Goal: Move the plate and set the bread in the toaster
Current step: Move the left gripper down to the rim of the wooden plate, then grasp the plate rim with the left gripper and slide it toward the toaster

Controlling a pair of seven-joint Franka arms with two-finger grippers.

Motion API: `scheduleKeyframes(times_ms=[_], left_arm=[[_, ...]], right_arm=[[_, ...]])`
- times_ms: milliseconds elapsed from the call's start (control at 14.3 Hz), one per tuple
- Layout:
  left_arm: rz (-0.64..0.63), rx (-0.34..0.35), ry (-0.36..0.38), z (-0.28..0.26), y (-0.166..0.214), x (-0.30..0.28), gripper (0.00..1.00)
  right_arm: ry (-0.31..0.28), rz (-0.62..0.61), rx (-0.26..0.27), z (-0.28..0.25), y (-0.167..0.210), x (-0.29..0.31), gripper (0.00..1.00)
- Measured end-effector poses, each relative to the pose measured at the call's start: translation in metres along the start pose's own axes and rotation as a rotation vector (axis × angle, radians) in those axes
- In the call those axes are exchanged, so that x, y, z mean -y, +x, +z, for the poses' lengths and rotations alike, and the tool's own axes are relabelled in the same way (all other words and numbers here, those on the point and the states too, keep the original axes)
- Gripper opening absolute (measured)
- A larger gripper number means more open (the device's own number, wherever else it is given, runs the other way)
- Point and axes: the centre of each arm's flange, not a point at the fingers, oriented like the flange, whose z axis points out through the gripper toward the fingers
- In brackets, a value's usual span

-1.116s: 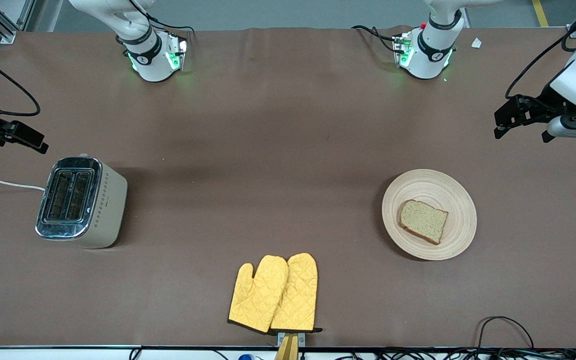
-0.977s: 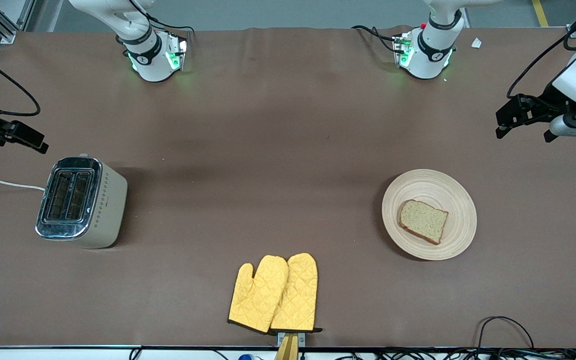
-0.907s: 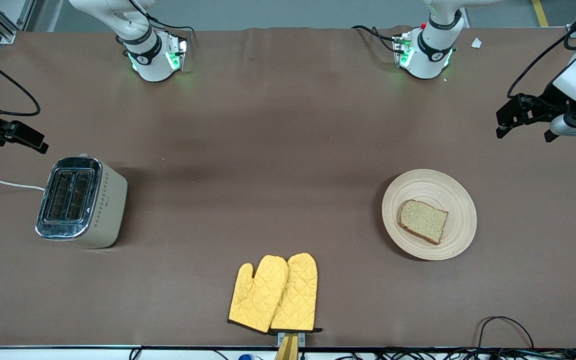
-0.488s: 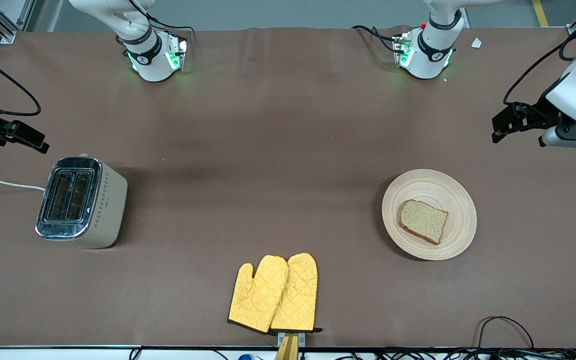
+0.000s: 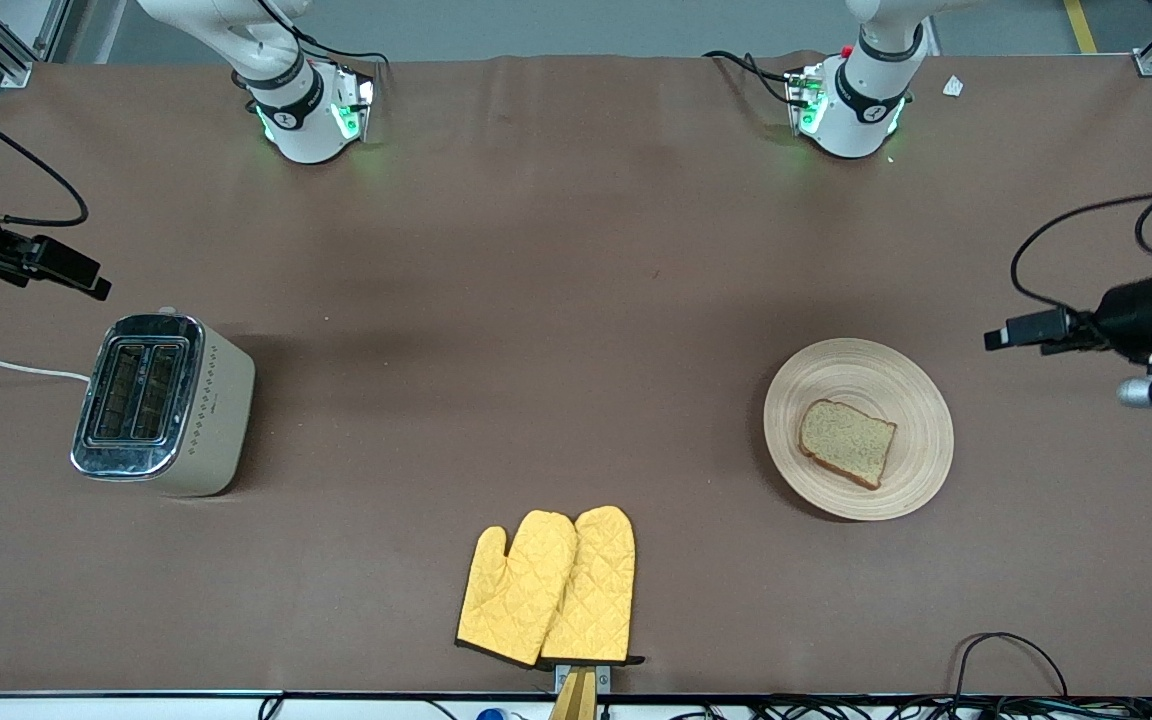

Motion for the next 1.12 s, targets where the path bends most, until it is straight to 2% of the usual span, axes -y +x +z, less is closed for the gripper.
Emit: scheduleKeyframes(times_ms=[140,419,558,698,907,977,1116], left_arm=[[0.018,0.036,-0.108,0.041,0.020,0.046,1.00],[0.092,0.055,-0.265,0.112,0.052,0.136,1.00],[0.120,0.045,-0.299,0.144,0.064,0.166,1.00],[0.150,0.029,-0.302,0.166,0.071,0.181,1.00],[0.180,0.006,-0.330,0.187,0.076,0.189,0.99],[0.183,0.003,-0.345,0.192,0.077,0.190,0.96],[0.197,-0.003,-0.365,0.202,0.077,0.197,0.76]], right_arm=[[0.000,0.000,0.001,0.000,0.000,0.000,1.00],[0.001,0.000,0.001,0.000,0.000,0.000,1.00],[0.030,-0.001,0.004,0.000,-0.001,0.004,1.00],[0.070,-0.002,0.008,-0.001,-0.001,0.008,1.00],[0.078,-0.002,0.010,-0.001,-0.001,0.009,1.00],[0.078,0.000,0.010,-0.001,-0.001,0.008,1.00],[0.078,0.004,0.010,-0.001,-0.001,0.005,1.00]])
